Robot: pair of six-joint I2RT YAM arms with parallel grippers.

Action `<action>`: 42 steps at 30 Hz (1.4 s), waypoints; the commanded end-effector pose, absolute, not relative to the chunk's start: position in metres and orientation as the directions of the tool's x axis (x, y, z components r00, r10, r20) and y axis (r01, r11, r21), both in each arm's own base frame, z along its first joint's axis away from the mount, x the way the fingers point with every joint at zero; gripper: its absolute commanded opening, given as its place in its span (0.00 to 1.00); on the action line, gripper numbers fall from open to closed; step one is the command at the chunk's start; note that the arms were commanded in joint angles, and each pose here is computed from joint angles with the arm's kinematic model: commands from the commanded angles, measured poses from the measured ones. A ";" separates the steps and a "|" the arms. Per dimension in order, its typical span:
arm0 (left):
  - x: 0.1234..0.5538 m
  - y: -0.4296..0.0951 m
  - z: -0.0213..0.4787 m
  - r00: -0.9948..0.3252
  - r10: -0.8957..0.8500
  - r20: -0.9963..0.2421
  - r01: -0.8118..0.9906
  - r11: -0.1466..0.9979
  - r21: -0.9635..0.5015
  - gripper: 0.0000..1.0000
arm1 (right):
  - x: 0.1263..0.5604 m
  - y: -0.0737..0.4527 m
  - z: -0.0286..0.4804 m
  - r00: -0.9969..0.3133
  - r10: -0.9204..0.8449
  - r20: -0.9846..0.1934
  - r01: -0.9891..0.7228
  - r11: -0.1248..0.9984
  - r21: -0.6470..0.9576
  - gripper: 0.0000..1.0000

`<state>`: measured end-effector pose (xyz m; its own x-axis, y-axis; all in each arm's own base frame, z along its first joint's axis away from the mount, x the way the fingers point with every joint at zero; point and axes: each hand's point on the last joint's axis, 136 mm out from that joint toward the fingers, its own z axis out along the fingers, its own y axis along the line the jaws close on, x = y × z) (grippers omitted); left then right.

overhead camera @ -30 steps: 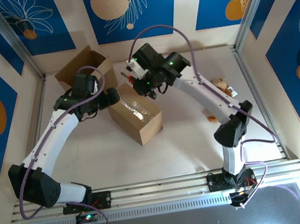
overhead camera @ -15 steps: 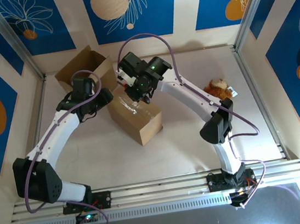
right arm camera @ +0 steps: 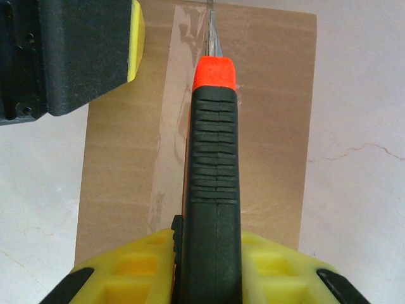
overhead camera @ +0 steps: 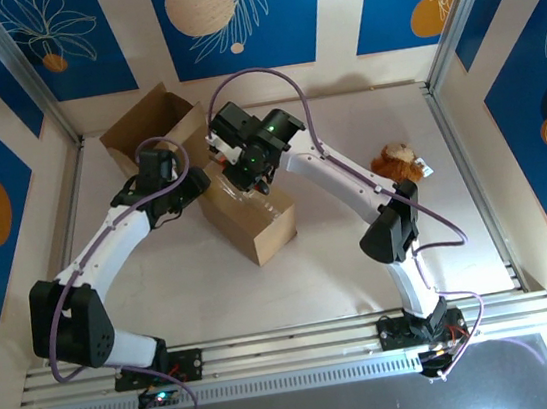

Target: Unpack the express box

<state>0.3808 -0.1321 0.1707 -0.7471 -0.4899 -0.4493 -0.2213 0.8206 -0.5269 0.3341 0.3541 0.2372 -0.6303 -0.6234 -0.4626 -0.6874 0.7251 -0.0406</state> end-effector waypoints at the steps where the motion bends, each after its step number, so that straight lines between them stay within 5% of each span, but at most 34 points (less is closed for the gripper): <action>1: 0.376 -0.129 0.156 -0.758 -0.500 -0.418 -0.250 0.815 -0.522 0.63 | 0.329 0.363 0.232 -0.609 -0.651 -0.454 -0.715 0.698 -0.041 0.00; 42: 0.372 -0.132 0.156 -0.759 -0.510 -0.405 -0.243 0.799 -0.550 0.61 | 0.345 0.373 0.208 -0.656 -0.621 -0.430 -0.656 0.750 -0.084 0.00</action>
